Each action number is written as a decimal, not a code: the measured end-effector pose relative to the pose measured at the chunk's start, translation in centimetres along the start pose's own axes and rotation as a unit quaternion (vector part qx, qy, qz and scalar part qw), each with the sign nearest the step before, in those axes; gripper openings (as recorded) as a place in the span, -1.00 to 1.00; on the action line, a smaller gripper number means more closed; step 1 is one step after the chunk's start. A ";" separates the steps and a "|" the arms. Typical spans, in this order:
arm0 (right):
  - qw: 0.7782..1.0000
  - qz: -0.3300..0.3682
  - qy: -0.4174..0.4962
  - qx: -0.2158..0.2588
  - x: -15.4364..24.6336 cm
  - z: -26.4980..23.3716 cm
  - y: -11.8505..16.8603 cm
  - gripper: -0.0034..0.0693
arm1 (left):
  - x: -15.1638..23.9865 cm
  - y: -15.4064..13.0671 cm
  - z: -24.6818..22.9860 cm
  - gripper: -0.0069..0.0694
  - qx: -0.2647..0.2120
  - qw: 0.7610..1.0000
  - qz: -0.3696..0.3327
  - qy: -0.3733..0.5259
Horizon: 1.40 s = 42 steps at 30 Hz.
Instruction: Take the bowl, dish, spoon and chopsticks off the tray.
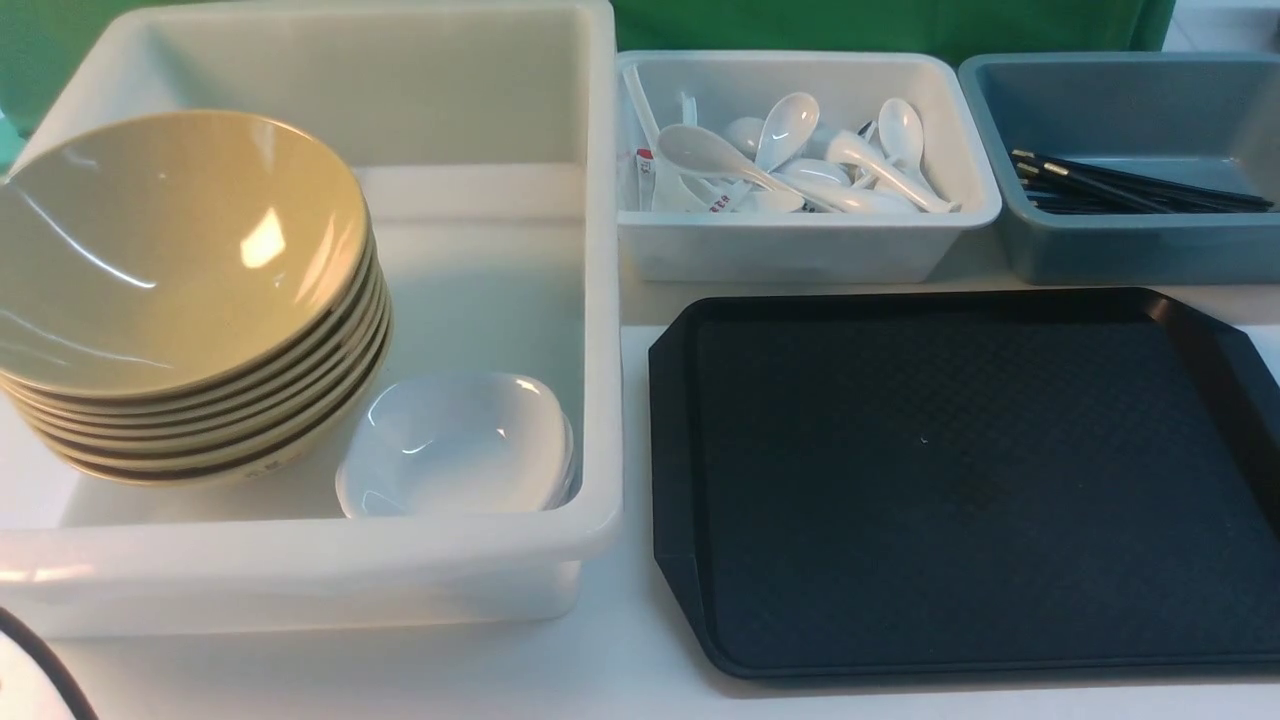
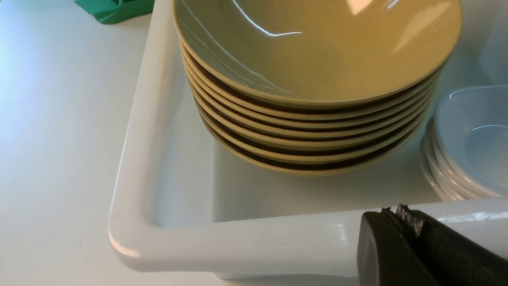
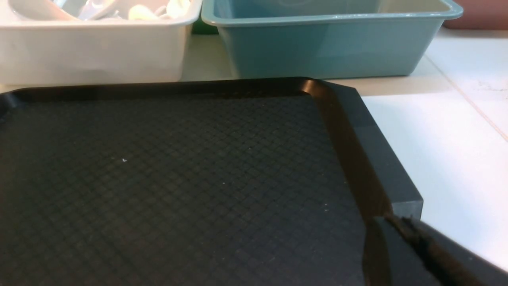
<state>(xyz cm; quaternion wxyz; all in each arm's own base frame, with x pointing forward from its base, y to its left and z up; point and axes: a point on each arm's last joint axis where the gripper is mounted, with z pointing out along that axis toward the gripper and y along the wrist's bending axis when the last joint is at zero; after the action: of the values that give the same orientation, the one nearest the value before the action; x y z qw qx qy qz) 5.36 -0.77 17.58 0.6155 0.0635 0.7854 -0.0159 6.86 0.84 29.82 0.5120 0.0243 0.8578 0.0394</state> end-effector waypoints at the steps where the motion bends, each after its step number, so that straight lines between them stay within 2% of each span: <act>1: 1.000 0.000 0.000 0.000 0.0 0.0 0.0 -0.78 | 0.0 0.0 0.1 -0.86 0.001 1.000 -0.001 -0.001; 6: 1.000 0.000 0.000 0.000 0.0 0.0 0.0 -0.78 | 0.8 -0.6 0.7 -0.86 0.023 0.999 -0.028 -0.023; 10: 1.000 0.000 0.000 0.000 0.0 0.0 0.0 -0.78 | 2.6 -1.2 1.1 -0.86 0.050 0.988 -0.097 -0.113; 13: 1.000 0.000 0.000 0.000 0.0 0.0 0.0 -0.78 | 3.6 -1.3 1.2 -0.86 0.045 0.972 -0.137 -0.186; 16: 1.000 0.000 0.000 0.000 0.0 0.0 0.0 -0.78 | 5.2 -1.0 1.9 -0.86 0.026 0.959 -0.135 -0.248; 20: 1.000 0.000 0.000 0.000 0.0 0.0 0.0 -0.78 | 7.6 -0.6 3.1 -0.86 -0.054 0.951 -0.113 -0.283; 25: 1.000 0.000 0.000 0.000 0.0 0.0 0.0 -0.78 | 8.9 -0.8 3.4 -0.86 -0.056 0.957 -0.103 -0.266; 31: 1.000 0.000 0.000 0.000 0.0 0.0 0.0 -0.78 | 11.3 -1.1 4.4 -0.86 -0.053 0.985 -0.107 -0.127; 42: 1.000 0.001 0.000 0.000 0.0 0.0 0.0 -0.76 | 11.3 -1.2 4.4 -0.86 -0.053 0.985 -0.101 -0.126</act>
<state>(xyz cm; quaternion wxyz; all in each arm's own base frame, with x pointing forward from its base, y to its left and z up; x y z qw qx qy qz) 5.36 -0.76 17.58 0.6155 0.0638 0.7854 -0.0155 5.34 0.80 17.74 0.6179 -0.0851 0.7810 0.0299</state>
